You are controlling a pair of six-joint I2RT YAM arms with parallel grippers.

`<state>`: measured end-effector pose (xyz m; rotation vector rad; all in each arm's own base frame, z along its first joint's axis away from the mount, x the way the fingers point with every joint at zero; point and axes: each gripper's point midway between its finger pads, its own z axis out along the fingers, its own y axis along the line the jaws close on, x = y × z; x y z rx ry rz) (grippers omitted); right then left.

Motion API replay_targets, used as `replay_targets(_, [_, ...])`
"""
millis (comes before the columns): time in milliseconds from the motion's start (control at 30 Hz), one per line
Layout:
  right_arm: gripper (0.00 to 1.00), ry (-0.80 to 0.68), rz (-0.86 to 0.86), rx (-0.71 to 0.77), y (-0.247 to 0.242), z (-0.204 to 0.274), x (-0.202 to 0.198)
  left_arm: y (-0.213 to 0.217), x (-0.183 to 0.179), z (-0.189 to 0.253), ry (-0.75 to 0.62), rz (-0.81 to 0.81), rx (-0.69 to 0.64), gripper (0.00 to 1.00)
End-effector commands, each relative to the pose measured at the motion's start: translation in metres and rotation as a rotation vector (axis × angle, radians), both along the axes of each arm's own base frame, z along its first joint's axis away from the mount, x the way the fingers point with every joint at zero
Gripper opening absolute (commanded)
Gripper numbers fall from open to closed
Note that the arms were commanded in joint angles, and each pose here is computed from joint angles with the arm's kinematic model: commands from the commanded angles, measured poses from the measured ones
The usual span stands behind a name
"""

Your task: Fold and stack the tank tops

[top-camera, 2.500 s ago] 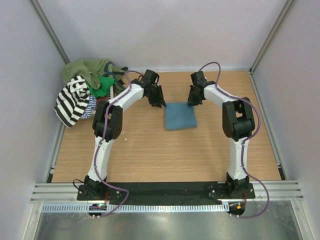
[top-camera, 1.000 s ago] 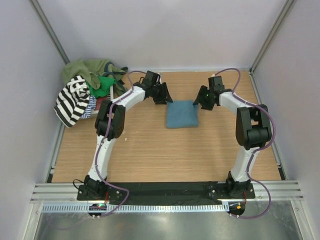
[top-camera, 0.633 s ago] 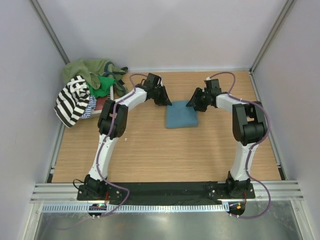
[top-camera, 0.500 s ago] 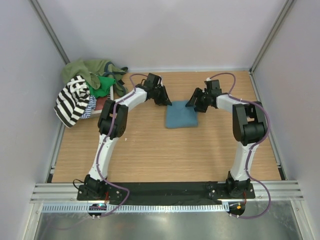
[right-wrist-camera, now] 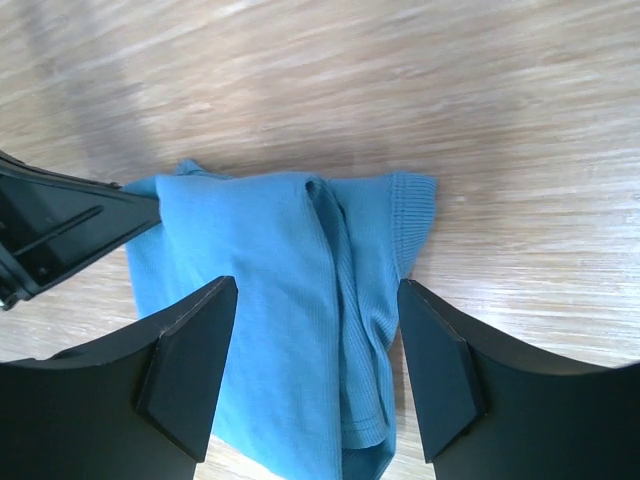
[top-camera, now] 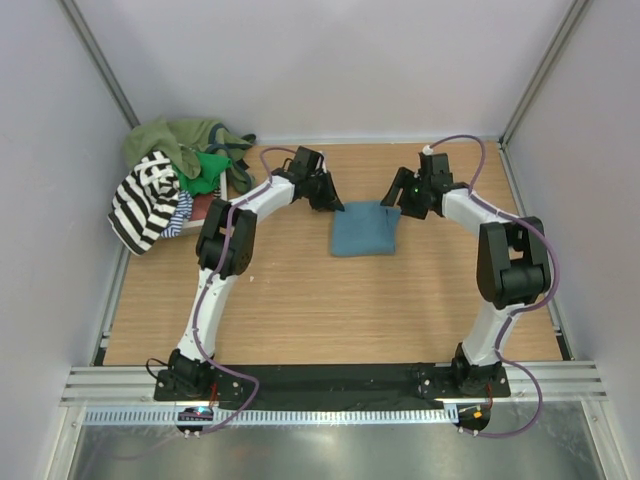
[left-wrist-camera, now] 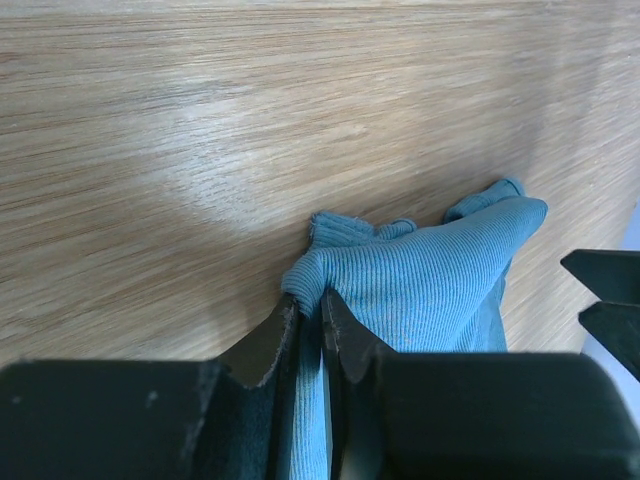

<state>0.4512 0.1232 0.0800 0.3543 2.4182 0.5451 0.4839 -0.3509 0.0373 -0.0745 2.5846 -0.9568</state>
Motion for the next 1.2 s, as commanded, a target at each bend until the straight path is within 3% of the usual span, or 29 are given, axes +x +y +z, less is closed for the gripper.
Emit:
replay_targets(0, [0.72, 0.01, -0.005, -0.032, -0.007, -0.009, -0.004, -0.013, 0.002, 0.035, -0.077, -0.033, -0.05, 0.14])
replay_targets(333, [0.7, 0.055, 0.063, 0.059, 0.013, -0.036, -0.005, -0.024, -0.003, 0.037, -0.08, -0.053, -0.055, 0.13])
replay_targets(433, [0.62, 0.052, 0.093, 0.105, 0.022, -0.037, -0.004, -0.028, -0.006, 0.041, -0.081, -0.06, -0.06, 0.12])
replay_targets(533, [0.49, 0.062, 0.136, 0.171, 0.034, -0.04, -0.007, -0.03, -0.007, 0.049, -0.093, -0.059, -0.064, 0.11])
replay_targets(567, [0.4, 0.052, 0.163, 0.207, 0.041, -0.037, -0.007, -0.029, -0.008, 0.051, -0.092, -0.054, -0.065, 0.1])
replay_targets(667, [0.29, 0.046, 0.215, 0.293, 0.055, -0.03, -0.008, -0.025, -0.007, 0.062, -0.113, -0.039, -0.055, 0.09])
replay_targets(833, [0.24, 0.011, 0.267, 0.388, 0.07, -0.012, -0.005, -0.019, -0.009, 0.089, -0.153, -0.034, -0.055, 0.05])
replay_targets(1000, [0.09, -0.027, 0.299, 0.438, 0.077, 0.008, -0.006, -0.002, -0.012, 0.106, -0.164, -0.002, -0.045, 0.03])
replay_targets(1167, [0.06, -0.044, 0.317, 0.544, 0.08, 0.014, -0.004, 0.009, -0.019, 0.107, -0.15, 0.023, -0.029, 0.03])
